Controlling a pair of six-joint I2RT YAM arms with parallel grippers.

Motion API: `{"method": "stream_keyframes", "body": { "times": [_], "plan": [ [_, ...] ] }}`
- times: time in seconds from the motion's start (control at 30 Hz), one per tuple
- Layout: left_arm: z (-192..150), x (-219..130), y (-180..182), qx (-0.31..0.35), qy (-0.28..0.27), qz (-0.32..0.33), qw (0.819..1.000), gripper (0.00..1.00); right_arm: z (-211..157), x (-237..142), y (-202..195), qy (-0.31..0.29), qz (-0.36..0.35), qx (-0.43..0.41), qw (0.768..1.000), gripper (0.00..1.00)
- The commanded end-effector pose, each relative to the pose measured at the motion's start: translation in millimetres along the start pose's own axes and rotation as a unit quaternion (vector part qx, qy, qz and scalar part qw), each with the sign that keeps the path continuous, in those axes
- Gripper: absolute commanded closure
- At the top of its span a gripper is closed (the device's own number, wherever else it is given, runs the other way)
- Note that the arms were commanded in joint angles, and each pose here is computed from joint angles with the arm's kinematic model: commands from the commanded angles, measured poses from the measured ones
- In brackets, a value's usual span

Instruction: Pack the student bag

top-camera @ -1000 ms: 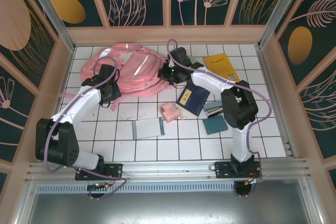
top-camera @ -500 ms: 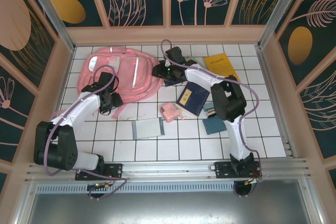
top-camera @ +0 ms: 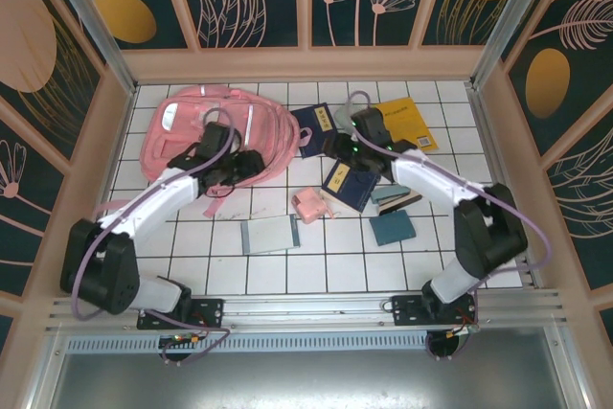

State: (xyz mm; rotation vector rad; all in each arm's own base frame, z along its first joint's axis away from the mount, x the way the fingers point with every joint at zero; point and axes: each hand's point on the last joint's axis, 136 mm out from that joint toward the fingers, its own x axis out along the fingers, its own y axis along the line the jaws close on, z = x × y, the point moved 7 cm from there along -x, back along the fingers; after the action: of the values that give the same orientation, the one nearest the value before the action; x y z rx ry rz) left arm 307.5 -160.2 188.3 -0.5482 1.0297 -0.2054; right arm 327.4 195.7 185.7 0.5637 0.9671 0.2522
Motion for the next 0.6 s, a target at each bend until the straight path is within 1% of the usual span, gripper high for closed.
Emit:
{"method": "stream_keyframes", "body": {
  "times": [0.0,0.13,0.27,0.33,0.43,0.57],
  "plan": [
    [6,17,-54,0.037,-0.006,-0.077,0.996,0.48,-12,-3,-36,-0.015,-0.028,0.056,0.998,0.43],
    [-1,46,-89,0.077,0.023,-0.091,0.993,0.49,-28,-4,-57,-0.005,-0.045,0.086,0.995,0.43],
    [-14,78,-106,0.1,0.057,-0.098,0.989,0.49,-41,2,-68,0.008,-0.041,0.108,0.993,0.43],
    [-20,90,-113,0.11,0.07,-0.1,0.986,0.5,-46,6,-75,0.015,-0.047,0.121,0.991,0.44],
    [-30,110,-121,0.133,0.093,-0.096,0.982,0.52,-53,9,-87,0.024,-0.075,0.136,0.988,0.45],
    [-40,134,-118,0.149,0.113,-0.073,0.98,0.52,-56,6,-104,0.018,-0.125,0.148,0.981,0.45]
  ]
}}
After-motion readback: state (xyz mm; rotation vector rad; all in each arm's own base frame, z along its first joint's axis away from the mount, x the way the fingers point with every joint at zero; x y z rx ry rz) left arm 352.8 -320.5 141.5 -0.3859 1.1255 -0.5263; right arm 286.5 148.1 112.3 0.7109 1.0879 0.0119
